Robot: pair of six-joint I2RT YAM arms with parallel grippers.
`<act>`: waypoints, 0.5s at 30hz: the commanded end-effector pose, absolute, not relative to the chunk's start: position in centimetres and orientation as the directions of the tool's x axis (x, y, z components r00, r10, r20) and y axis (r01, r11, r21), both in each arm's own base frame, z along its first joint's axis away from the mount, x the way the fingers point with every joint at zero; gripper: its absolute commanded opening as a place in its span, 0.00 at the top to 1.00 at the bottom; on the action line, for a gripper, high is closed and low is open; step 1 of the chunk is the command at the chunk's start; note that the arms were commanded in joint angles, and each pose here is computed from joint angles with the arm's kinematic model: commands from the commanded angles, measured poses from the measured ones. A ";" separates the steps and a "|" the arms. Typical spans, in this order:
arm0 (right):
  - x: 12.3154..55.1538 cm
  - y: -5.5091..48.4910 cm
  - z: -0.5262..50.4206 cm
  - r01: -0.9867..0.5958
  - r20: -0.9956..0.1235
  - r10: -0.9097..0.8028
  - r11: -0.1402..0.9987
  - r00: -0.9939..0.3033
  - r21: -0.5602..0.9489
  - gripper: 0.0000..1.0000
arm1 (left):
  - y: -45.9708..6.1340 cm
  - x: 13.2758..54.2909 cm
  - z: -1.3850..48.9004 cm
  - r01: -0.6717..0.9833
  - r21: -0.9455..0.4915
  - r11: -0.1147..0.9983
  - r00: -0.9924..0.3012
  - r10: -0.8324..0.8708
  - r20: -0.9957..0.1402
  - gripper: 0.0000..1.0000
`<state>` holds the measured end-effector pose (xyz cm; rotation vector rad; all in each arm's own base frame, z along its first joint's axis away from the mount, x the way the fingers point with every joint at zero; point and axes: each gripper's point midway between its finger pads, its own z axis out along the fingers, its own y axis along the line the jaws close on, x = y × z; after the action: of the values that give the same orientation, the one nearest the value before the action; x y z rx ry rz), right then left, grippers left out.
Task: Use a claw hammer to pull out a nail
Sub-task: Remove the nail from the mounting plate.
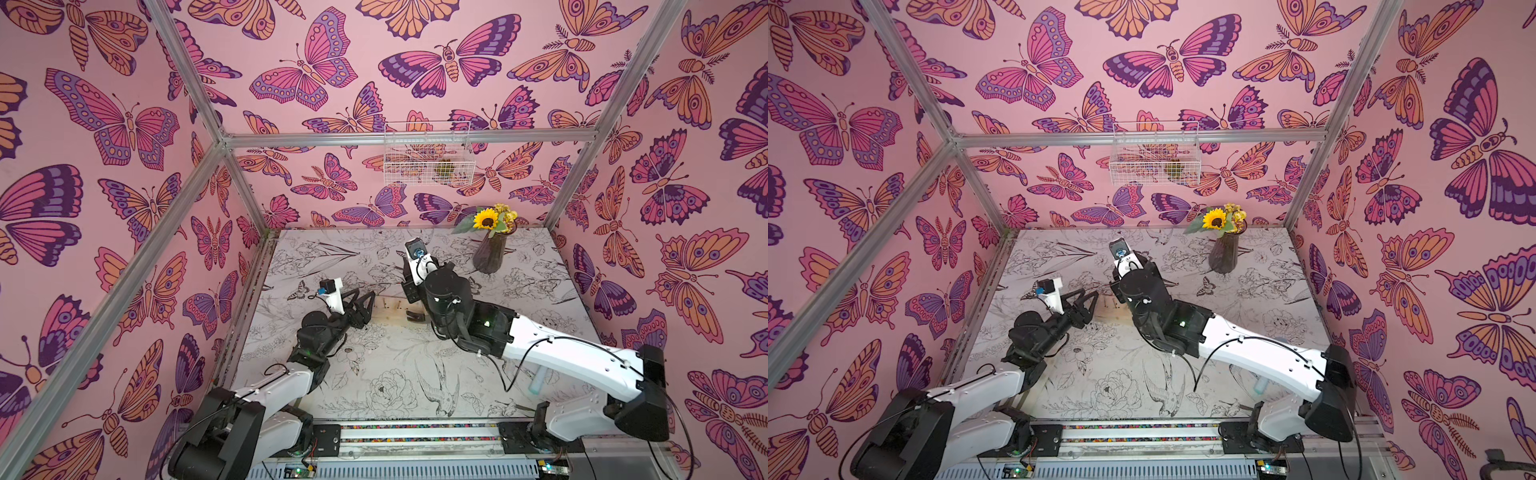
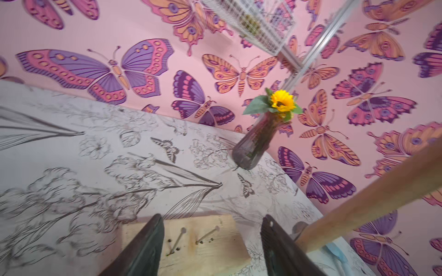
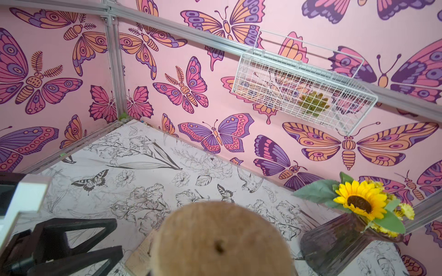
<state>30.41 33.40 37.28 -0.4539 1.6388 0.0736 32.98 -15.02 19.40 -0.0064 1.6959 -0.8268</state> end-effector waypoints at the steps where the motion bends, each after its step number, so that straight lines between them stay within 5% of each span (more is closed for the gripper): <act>1: 31.9 33.7 41.2 -0.273 -0.968 -0.249 0.929 0.039 -0.250 1.00 | -12.9 34.2 16.3 0.228 -0.587 0.777 -0.434 -0.459 -0.776 0.35; 15: 36.4 37.5 37.5 -0.255 -0.926 -0.377 0.898 -0.020 -0.359 1.00 | -14.1 36.2 12.5 0.224 -0.700 0.678 -0.616 -0.458 -0.641 0.47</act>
<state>36.12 38.19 30.95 -0.5978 1.7122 -0.1231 36.21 -13.28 12.26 -0.2180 2.0100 -0.9146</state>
